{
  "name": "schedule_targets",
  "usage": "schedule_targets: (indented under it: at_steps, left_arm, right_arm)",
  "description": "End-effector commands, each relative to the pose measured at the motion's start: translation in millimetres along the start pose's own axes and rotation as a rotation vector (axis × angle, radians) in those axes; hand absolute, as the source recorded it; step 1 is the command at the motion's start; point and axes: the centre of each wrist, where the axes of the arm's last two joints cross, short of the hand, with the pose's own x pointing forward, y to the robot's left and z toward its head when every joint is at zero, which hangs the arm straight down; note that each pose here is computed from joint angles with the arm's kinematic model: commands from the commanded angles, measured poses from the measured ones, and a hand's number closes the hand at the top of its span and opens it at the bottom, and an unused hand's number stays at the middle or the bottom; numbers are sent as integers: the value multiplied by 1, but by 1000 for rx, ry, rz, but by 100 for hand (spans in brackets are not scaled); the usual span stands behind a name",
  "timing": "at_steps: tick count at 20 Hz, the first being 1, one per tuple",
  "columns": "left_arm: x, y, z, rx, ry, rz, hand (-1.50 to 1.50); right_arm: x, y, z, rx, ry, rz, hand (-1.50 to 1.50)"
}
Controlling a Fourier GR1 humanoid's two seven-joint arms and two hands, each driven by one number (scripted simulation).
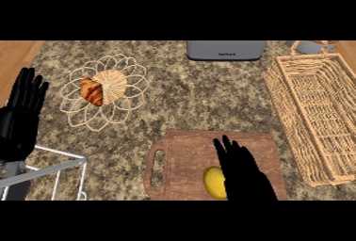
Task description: Pick the lemon from the cutting board and place it in the basket
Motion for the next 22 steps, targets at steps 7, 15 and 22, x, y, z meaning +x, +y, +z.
schedule_targets:
  at_steps: [7,15,22]
  left_arm:
    - [-20,-52,31,-78,81,112,0]
    - [-20,-60,30,-73,84,96,0]
    - [-20,-42,31,-63,91,89,0]
  right_arm:
    - [6,27,-21,58,156,20,-150]
    - [3,33,-31,61,145,16,-150]
    - [-5,50,-24,78,142,12,-150]
